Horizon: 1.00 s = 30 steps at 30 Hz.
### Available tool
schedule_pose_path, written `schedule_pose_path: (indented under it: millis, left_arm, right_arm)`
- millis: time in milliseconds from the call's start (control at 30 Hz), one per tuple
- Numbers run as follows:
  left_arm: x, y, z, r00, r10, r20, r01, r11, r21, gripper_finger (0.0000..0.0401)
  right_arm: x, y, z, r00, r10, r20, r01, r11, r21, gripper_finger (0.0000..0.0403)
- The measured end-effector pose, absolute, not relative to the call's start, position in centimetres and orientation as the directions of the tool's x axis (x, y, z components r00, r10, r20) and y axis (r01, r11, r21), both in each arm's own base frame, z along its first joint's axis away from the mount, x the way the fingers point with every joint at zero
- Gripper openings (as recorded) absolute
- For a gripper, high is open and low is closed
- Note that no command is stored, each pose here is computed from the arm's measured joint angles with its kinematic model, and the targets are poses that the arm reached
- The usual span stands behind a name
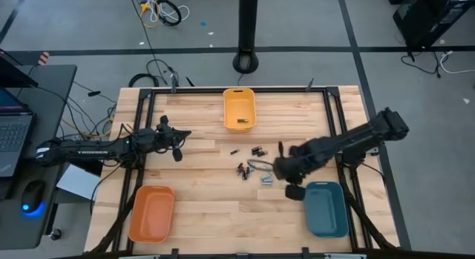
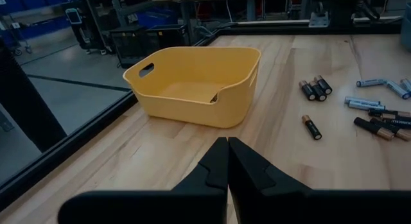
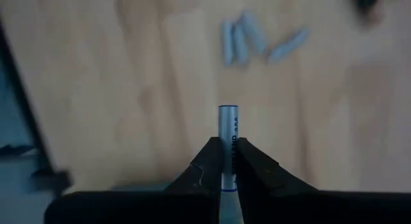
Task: Sort batteries
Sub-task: Put the white battery into the blue bin
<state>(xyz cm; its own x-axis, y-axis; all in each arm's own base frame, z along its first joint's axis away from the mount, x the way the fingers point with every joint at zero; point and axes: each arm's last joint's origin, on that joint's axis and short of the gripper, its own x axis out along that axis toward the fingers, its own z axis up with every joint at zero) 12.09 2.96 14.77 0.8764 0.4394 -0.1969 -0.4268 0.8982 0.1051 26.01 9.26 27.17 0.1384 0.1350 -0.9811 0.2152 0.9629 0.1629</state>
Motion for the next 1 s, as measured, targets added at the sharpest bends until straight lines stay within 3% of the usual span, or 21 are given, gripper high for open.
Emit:
schedule_pose_path:
  millis: [333,767,1000]
  left_arm:
    - [12.1,3.0,14.7,0.876,0.44,-0.2,-0.426,0.898,0.107,0.0012]
    - [12.1,3.0,14.8,0.877,0.439,-0.196,-0.422,0.898,0.128,0.0012]
    - [12.1,3.0,14.8,0.877,0.439,-0.195,-0.424,0.898,0.118,0.0012]
  right_arm:
    - [20.3,14.2,23.3,-0.075,0.165,-0.983,0.284,0.949,0.138,0.0035]
    - [17.3,14.7,16.2,-0.068,0.132,-0.989,0.282,0.953,0.108,0.0035]
    - [16.8,14.3,14.6,-0.036,0.132,-0.991,0.28,0.953,0.117,0.0036]
